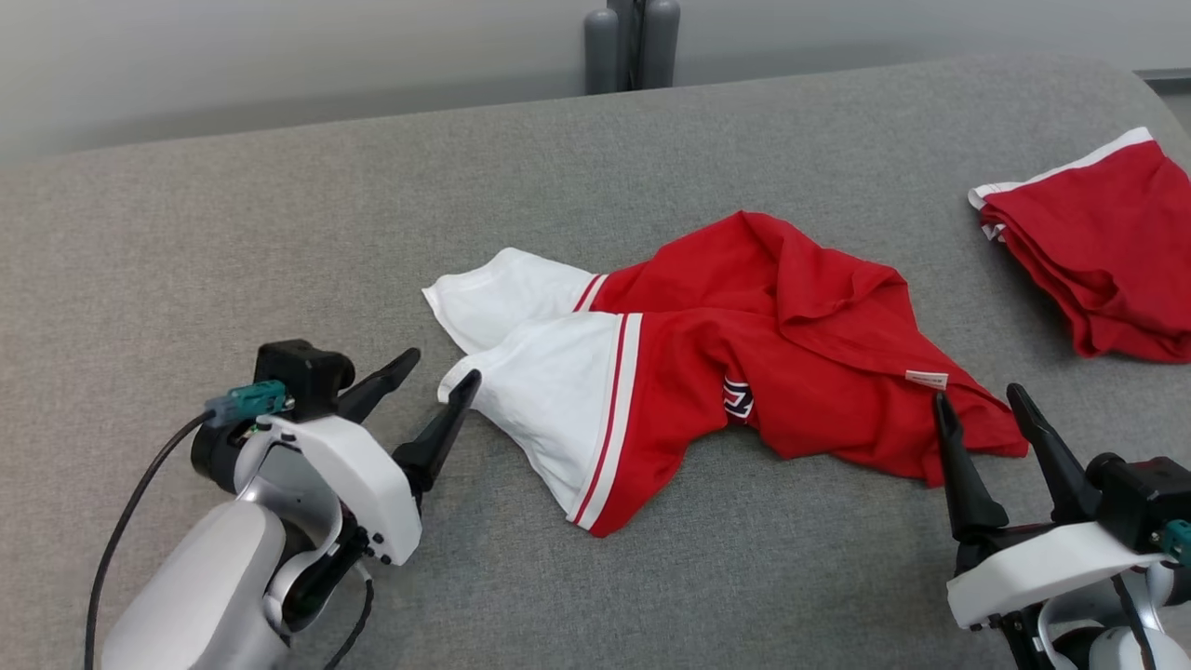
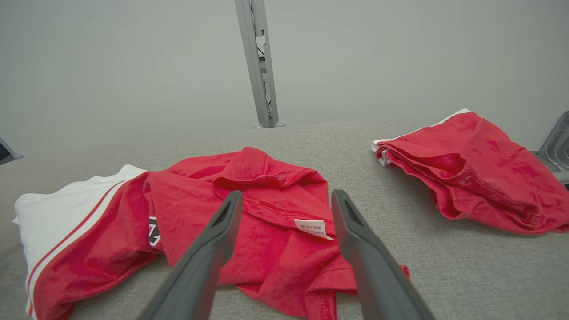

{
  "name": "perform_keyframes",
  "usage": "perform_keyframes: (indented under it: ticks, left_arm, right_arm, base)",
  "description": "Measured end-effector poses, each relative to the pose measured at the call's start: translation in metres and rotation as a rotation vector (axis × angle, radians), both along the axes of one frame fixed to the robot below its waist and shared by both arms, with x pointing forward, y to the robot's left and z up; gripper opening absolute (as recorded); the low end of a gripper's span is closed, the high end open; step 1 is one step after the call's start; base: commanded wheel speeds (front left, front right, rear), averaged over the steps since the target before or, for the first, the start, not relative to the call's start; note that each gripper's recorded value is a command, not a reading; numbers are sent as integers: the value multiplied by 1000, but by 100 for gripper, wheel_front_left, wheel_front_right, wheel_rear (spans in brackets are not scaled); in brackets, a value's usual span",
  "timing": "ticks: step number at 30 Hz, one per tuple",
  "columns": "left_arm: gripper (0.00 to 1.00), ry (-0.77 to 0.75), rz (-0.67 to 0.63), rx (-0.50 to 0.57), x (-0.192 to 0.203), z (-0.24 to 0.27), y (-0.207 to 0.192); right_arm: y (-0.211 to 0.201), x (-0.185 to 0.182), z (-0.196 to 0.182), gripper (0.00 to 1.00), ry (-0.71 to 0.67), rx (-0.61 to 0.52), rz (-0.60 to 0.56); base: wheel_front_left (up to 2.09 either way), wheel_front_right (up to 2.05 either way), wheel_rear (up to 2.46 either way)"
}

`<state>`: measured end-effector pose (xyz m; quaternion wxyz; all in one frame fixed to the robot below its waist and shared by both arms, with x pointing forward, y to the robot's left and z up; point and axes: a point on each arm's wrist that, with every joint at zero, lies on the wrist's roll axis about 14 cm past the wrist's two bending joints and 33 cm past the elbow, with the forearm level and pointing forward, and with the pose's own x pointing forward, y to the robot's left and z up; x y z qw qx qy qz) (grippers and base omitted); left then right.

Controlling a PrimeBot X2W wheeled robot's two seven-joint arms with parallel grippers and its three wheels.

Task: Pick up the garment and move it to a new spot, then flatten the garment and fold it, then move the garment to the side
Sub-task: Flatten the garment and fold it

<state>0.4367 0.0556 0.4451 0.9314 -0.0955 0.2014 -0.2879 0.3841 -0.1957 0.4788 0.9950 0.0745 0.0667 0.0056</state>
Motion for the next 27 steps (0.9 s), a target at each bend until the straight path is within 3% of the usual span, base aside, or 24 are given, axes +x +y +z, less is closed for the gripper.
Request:
perform_keyframes:
  ticks: [8,19,20,21,27]
  left_arm:
    - [100,112,-154,44,7,-23,-29]
    - [100,285,-221,48,-3,-54,-35]
    - [46,302,-230,42,-7,-55,-37]
    - [0,318,-242,24,-10,-55,-40]
    - [0,279,-251,18,-8,-47,-41]
  right_arm:
    - [-5,8,-10,100,16,3,-17]
    - [-11,12,-21,100,33,10,-36]
    - [-11,12,-21,100,34,10,-37]
    - [-12,13,-21,100,34,9,-38]
    - [-11,16,-19,100,25,8,-36]
  base:
    - [0,0,0]
    - [0,0,0]
    - [0,0,0]
    - [0,0,0]
    - [0,0,0]
